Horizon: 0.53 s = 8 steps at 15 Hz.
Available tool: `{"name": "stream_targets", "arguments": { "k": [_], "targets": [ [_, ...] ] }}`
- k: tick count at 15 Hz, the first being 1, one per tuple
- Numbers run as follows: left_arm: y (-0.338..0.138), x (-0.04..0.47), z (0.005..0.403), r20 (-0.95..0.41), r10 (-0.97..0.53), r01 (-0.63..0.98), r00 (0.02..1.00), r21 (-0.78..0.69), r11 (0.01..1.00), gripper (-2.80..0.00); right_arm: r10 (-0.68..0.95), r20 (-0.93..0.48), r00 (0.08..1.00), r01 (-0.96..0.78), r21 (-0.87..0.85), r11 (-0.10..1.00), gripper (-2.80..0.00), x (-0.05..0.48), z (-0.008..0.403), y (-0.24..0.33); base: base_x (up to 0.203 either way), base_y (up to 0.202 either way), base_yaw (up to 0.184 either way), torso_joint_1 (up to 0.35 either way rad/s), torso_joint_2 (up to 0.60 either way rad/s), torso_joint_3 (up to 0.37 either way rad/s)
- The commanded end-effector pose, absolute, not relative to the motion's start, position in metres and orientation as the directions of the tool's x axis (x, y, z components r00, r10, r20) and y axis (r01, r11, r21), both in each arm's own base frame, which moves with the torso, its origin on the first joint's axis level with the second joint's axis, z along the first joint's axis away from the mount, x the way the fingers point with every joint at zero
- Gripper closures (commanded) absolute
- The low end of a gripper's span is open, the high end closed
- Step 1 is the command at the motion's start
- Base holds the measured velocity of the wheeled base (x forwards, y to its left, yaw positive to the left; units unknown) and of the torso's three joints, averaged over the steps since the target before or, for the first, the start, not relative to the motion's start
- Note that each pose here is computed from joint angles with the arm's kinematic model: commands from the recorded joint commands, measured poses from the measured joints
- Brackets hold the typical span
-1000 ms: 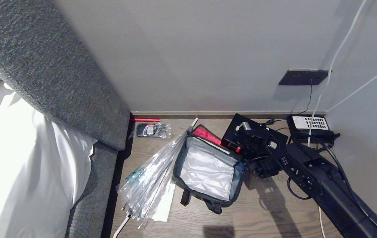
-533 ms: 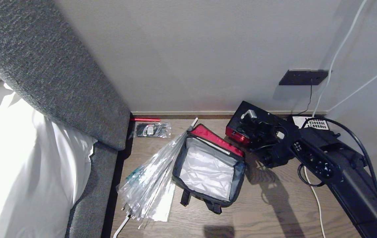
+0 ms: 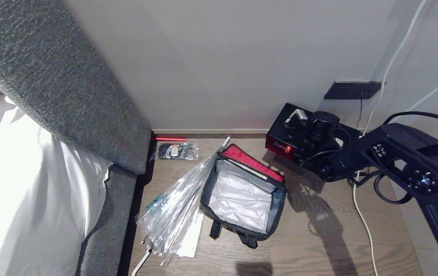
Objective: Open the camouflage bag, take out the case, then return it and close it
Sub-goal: Place the black box back
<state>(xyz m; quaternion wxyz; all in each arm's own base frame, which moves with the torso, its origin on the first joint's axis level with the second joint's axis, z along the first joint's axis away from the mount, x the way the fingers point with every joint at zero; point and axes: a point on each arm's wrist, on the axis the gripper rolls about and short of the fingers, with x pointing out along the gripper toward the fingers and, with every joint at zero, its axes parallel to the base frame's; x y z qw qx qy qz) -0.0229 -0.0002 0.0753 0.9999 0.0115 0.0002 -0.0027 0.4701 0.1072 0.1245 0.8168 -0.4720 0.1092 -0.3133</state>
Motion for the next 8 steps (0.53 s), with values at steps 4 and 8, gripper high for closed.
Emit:
{"name": "stream_targets", "arguments": {
  "k": [4,8],
  "targets": [
    [0.0,-0.023,0.075,0.0,-0.004,0.004,1.0,0.023,1.0,0.0,-0.535,0.107,0.838,0.401,-0.786,0.47,0.0,0.423,0.154,0.143,0.0,0.0,0.0,0.0,0.0,0.0],
    [0.0,-0.023,0.075,0.0,-0.003,0.003,1.0,0.023,1.0,0.0,-0.469,0.088,0.879,0.352,-0.783,0.513,0.0,0.391,0.159,0.166,0.0,0.0,0.0,0.0,0.0,0.0]
  ]
}}
